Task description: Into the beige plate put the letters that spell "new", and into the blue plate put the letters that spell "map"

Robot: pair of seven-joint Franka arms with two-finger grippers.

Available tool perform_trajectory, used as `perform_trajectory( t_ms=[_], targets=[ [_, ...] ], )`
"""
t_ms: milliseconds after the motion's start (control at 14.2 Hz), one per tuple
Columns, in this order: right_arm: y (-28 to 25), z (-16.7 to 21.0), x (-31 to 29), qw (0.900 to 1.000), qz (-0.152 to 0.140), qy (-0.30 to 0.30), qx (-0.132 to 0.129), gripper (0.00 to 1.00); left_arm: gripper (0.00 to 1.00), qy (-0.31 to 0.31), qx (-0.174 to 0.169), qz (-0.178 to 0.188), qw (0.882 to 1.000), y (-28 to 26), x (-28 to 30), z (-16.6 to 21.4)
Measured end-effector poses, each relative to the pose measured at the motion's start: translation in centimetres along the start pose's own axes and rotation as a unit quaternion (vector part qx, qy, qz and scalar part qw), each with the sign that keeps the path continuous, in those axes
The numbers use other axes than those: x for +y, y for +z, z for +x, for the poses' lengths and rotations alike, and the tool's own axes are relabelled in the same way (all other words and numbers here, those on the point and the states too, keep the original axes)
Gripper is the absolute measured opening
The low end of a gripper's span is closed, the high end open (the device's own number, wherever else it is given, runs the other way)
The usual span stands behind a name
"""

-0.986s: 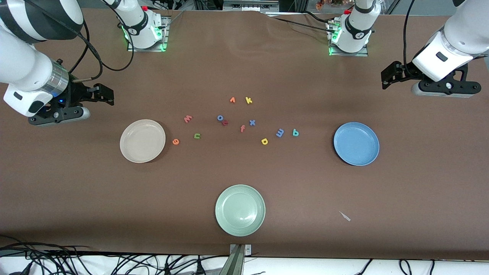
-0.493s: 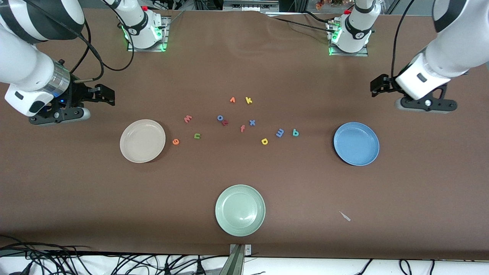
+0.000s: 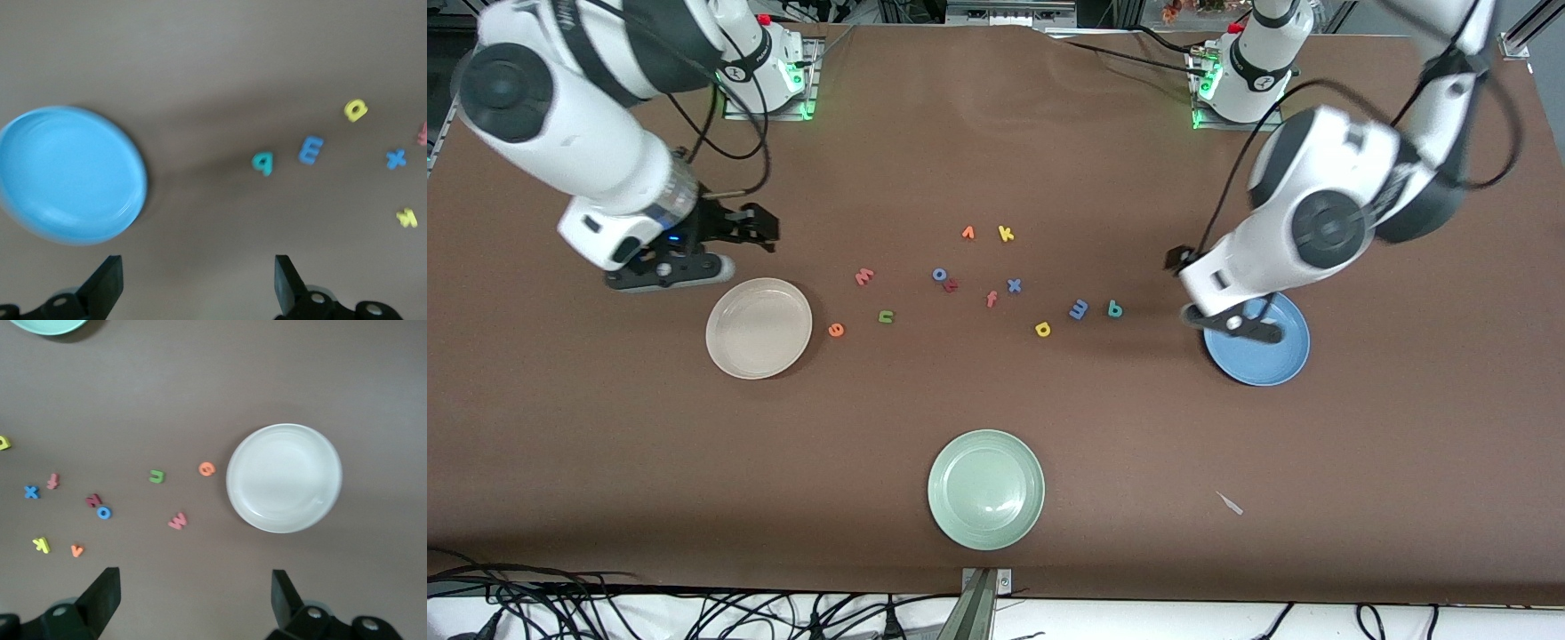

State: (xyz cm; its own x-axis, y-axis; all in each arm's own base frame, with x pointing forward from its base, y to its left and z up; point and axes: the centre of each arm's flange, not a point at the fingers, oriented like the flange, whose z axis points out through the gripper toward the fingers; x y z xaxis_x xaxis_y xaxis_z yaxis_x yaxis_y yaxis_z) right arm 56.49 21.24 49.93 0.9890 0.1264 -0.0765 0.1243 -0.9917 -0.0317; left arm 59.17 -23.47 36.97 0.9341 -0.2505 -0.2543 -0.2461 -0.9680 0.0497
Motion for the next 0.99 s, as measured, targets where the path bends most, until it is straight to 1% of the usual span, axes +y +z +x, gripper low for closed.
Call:
perform_trajectory(
  t_ms=[141,282,352,563,775,845,915,986],
  targets=[
    [3.8,-0.7,-3.2,1.0,0.004,0.004,0.001,1.0,1.0,0.0,0.007,-0.002,1.0,3.5,2.1,1.7],
    [7.9,-2.0,-6.0,1.0,0.005,0.006,0.004,1.0,1.0,0.0,0.032,-0.005,0.999,6.8,3.7,2.4],
    [9.8,-2.8,-7.1,1.0,0.0,0.007,0.007,1.0,1.0,-0.001,0.043,-0.006,0.999,8.6,3.9,2.3],
    [15.2,-5.5,-9.2,0.999,-0.033,0.012,0.02,1.0,1.0,-0.023,0.069,-0.013,0.997,14.8,4.3,1.1],
    [19.4,-7.6,-9.4,0.999,-0.03,0.01,0.031,1.0,1.0,-0.031,0.076,-0.015,0.997,18.5,5.7,0.3],
    [20.4,-8.1,-9.2,0.999,-0.028,0.01,0.031,1.0,0.96,-0.03,0.077,-0.016,0.996,19.1,6.1,0.3],
    [21.2,-8.5,-9.0,0.999,-0.028,0.01,0.03,1.0,0.96,-0.028,0.076,-0.016,0.997,19.8,6.6,0.3],
    [21.8,-8.8,-8.8,0.999,-0.027,0.01,0.031,1.0,0.93,-0.028,0.074,-0.015,0.997,20.2,7.0,0.2]
  ],
)
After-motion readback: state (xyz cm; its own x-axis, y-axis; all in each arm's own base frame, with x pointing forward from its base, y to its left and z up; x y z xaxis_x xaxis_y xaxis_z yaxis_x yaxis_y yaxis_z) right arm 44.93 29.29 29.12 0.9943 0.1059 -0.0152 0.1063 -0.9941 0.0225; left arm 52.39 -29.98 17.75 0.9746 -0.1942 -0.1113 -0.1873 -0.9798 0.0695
